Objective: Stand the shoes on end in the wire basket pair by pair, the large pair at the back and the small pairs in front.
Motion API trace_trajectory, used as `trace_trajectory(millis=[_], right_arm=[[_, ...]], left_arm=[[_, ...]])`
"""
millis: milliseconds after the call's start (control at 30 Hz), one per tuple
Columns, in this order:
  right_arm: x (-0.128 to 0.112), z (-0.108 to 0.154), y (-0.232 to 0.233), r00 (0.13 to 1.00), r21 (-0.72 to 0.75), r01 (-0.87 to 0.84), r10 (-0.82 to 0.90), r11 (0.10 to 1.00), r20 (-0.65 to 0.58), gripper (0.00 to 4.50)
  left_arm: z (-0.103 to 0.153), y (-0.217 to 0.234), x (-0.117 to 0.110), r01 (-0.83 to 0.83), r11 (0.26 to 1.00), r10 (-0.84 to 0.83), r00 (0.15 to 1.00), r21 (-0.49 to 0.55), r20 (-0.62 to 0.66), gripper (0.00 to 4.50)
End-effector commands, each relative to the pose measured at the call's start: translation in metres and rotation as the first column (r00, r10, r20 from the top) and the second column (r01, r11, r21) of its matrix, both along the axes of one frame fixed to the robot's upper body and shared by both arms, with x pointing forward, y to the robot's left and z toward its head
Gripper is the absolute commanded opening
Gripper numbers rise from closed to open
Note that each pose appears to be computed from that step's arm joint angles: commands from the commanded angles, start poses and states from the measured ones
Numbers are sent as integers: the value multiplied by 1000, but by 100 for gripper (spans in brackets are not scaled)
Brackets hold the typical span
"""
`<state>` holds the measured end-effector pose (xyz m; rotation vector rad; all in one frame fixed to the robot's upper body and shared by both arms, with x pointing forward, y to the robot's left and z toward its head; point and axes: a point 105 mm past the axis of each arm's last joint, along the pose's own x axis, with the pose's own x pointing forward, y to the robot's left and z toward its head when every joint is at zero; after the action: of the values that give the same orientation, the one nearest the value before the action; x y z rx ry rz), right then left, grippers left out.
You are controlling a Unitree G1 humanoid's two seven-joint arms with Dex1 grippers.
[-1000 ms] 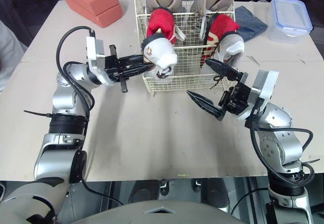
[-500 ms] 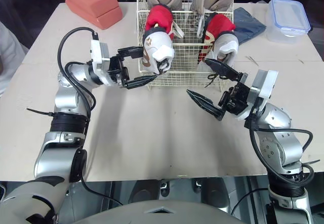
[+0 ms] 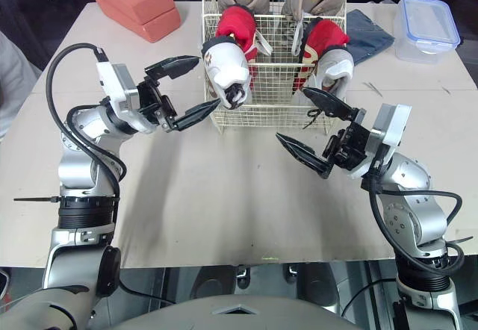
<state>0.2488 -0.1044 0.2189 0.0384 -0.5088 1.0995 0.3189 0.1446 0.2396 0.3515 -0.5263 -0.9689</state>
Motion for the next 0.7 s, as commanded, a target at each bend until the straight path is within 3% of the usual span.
trace_trajectory(millis=[33, 200, 500, 700], right_arm=[[-5, 10, 2, 999, 9, -18, 17, 1000, 44, 431], [-5, 11, 1, 999, 10, -12, 12, 1000, 46, 431], [-3, 11, -2, 999, 9, 12, -13, 1000, 49, 431], [-4, 11, -2, 999, 13, 18, -19, 1000, 46, 431]], left_arm=[[30, -1, -11, -14, 996, 24, 993, -82, 113, 444], [58, 1, -17, -3, 967, 39, 990, -253, 139, 444], [48, -24, -23, -9, 967, 33, 995, -255, 90, 444], [53, -42, -26, -65, 946, 108, 987, -318, 119, 444]])
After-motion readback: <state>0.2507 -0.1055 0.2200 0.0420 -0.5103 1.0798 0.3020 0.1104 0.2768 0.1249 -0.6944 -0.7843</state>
